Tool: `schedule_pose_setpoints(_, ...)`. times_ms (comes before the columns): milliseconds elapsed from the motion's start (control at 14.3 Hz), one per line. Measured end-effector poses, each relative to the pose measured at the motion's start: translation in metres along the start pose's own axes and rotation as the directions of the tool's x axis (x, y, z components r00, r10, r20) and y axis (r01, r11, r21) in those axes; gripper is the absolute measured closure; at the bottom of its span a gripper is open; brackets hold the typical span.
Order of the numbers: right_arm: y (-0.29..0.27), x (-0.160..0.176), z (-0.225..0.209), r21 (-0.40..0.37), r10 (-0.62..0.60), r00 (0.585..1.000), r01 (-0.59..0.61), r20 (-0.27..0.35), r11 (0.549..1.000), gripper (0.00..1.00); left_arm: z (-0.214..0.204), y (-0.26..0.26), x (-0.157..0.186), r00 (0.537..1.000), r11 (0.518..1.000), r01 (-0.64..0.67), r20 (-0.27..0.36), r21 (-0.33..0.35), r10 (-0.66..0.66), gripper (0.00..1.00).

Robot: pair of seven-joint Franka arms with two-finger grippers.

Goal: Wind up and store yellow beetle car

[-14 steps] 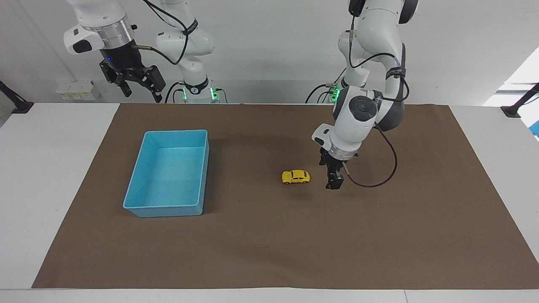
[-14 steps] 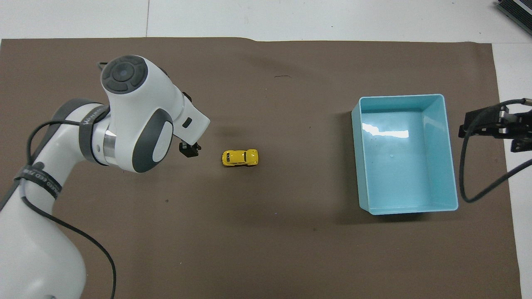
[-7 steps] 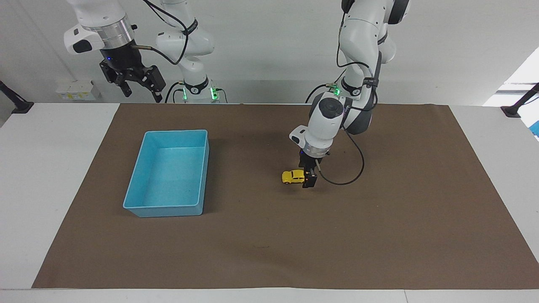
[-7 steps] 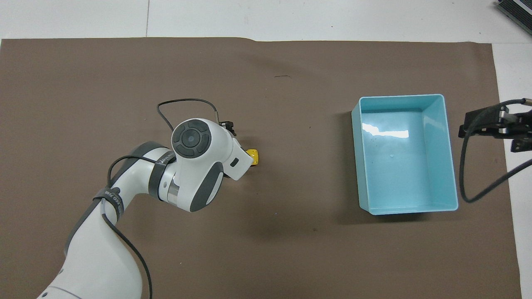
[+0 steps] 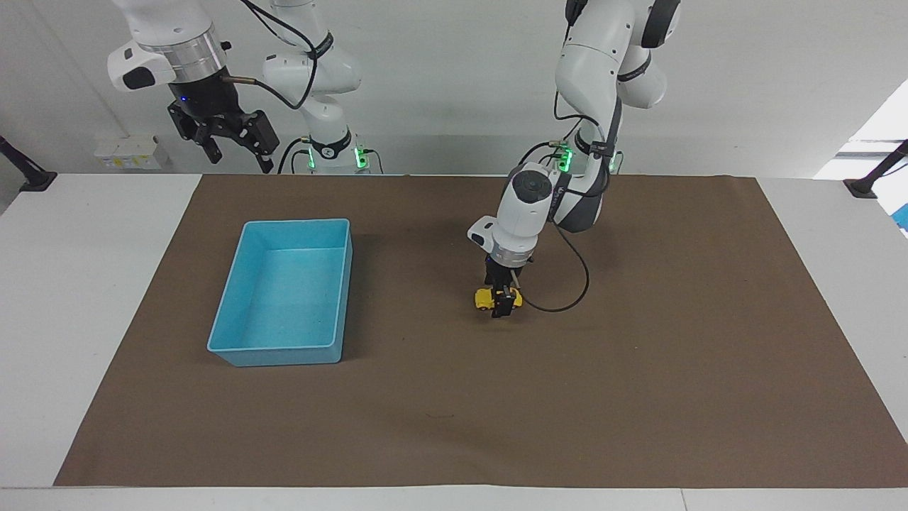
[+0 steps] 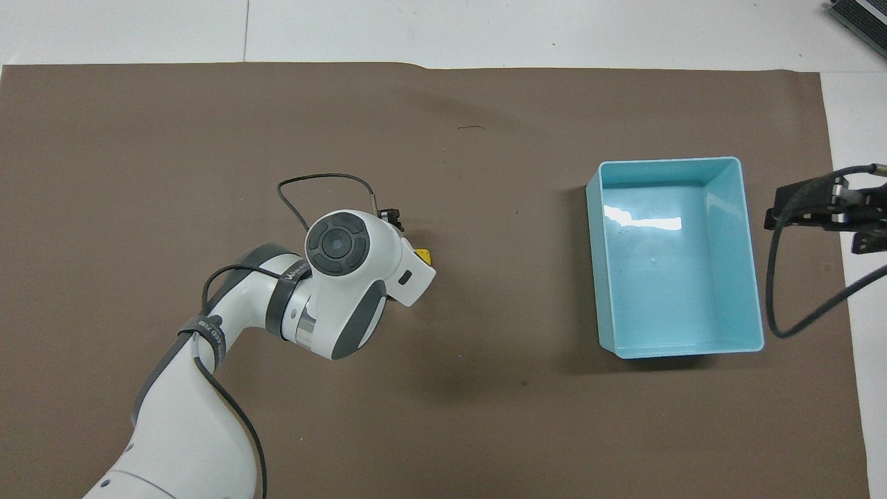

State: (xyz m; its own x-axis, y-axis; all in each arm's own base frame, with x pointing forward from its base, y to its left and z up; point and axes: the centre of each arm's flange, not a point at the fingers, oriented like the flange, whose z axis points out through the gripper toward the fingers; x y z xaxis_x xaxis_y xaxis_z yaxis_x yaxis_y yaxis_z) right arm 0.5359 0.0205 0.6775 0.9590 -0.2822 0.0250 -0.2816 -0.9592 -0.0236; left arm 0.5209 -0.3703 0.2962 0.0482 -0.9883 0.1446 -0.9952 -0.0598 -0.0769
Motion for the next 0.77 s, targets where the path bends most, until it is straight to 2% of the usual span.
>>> schedule_pose_setpoints(70,0.000,0.000,0.000,0.000,0.000,1.000,0.000,0.000,1.000,0.00,-0.003,0.000,0.000,1.000,1.000,0.002,0.005,-0.009,-0.002,0.00)
schedule_pose_setpoints(140,0.000,0.000,0.000,0.000,0.000,1.000,0.000,0.000,1.000,0.00,-0.007,0.001,0.000,1.000,1.000,0.010,0.010,-0.019,-0.010,0.06)
schedule_pose_setpoints(209,0.000,0.000,0.000,0.000,0.000,1.000,0.000,0.000,1.000,0.00,-0.011,0.003,0.000,1.000,0.999,0.022,0.014,-0.027,-0.022,0.06)
schedule_pose_setpoints(279,0.000,0.000,0.000,0.000,0.000,1.000,0.000,0.000,1.000,0.00,-0.014,0.004,0.001,0.999,0.999,0.032,0.017,-0.032,-0.031,0.11)
schedule_pose_setpoints(419,0.000,0.000,0.000,0.000,0.000,1.000,0.000,0.000,1.000,0.00,-0.017,0.005,0.002,0.999,0.999,0.033,0.016,-0.034,-0.033,0.37)
schedule_pose_setpoints(558,0.000,0.000,0.000,0.000,0.000,1.000,0.000,0.000,1.000,0.00,-0.020,0.004,0.002,0.999,0.999,0.032,0.014,-0.030,-0.031,0.57)
schedule_pose_setpoints(767,0.000,0.000,0.000,0.000,0.000,1.000,0.000,0.000,1.000,0.00,-0.020,0.003,0.000,1.000,0.999,0.009,0.017,-0.033,-0.009,0.57)
